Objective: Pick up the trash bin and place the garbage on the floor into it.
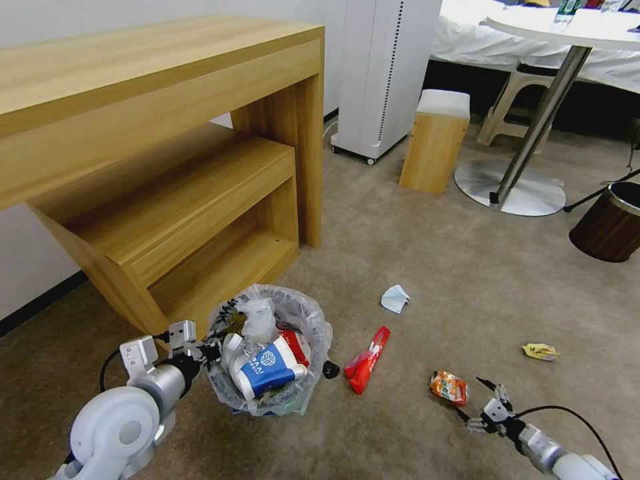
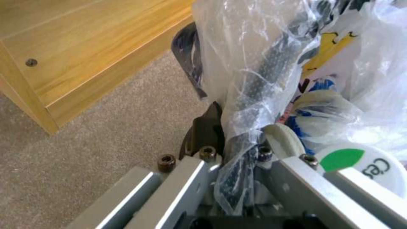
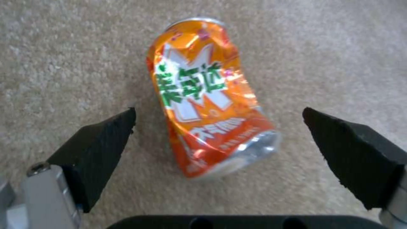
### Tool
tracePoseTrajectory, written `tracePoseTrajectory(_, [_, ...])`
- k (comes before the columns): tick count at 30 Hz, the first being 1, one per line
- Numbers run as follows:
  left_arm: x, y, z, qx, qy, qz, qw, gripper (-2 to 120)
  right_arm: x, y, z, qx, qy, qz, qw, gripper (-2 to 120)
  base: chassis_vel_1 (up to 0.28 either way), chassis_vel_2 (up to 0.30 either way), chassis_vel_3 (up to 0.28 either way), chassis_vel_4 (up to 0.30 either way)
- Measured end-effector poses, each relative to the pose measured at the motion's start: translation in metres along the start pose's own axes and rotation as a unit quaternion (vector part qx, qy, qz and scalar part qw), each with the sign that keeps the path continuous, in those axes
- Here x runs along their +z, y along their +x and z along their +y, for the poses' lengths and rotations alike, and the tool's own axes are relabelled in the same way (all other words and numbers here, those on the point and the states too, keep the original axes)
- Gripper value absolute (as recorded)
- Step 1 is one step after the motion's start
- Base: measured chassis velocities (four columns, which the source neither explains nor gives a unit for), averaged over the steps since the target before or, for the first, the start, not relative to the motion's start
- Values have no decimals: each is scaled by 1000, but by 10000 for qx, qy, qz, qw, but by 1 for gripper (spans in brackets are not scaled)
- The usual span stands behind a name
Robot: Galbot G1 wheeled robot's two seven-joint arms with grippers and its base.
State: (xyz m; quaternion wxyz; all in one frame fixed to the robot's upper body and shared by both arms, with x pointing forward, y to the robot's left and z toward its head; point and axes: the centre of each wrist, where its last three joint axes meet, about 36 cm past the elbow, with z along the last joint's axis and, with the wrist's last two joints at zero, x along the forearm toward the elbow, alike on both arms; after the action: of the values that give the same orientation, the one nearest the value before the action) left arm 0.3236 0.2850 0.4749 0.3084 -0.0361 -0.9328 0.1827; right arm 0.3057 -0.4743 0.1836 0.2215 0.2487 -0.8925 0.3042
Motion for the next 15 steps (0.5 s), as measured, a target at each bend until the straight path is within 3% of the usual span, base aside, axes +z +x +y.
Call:
tracePoseTrajectory(10, [0, -1, 0, -4, 11, -33, 10000, 0, 11, -10, 3, 123, 40, 46, 9999, 99, 0, 0, 0, 0])
tracePoseTrajectory(15, [3, -2, -1, -4, 26, -27, 10000, 0, 17, -12, -1, 228, 44, -38, 9997, 83, 0, 0, 0, 0])
